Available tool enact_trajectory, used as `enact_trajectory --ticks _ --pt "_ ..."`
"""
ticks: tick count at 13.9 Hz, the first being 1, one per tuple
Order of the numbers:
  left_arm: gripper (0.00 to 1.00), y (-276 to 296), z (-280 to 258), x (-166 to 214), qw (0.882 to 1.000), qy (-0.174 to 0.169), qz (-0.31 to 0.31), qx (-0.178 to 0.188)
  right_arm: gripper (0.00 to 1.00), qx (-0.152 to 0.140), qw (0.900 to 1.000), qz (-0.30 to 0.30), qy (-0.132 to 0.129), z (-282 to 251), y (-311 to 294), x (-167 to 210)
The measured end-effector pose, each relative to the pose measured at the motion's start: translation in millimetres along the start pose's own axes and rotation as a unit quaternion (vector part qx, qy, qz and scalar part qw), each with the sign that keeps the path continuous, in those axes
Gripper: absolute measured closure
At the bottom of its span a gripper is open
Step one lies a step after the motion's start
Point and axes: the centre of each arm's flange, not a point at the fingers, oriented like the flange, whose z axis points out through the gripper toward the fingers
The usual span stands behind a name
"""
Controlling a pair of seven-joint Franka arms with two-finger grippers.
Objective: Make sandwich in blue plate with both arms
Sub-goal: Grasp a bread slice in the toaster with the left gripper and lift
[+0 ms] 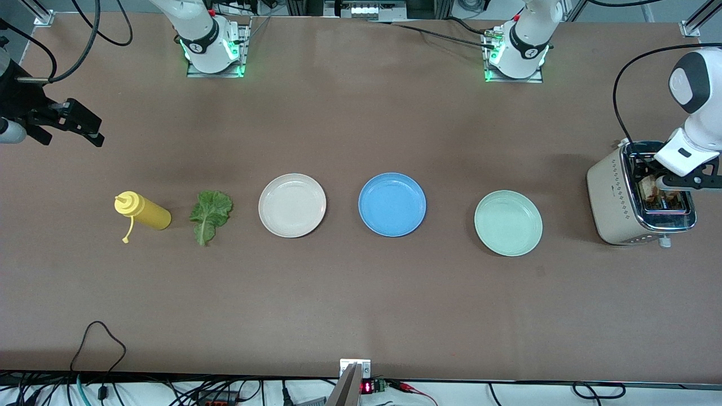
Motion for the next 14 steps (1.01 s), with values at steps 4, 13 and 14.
enact_trajectory --ticks 4,13,14 --pt "0.76 -15 18 -5 1.0 0.001 -0.015 -0.002 0.0 0.0 1.0 0.0 0.0 0 0 0" --pt "0.9 -18 -48 12 0.999 -0.04 0.001 0.0 0.0 0.0 1.0 0.0 0.0 0 0 0" --pt "0.9 -22 -70 16 0.999 -0.051 0.002 0.0 0.0 0.0 1.0 0.0 0.0 0 0 0"
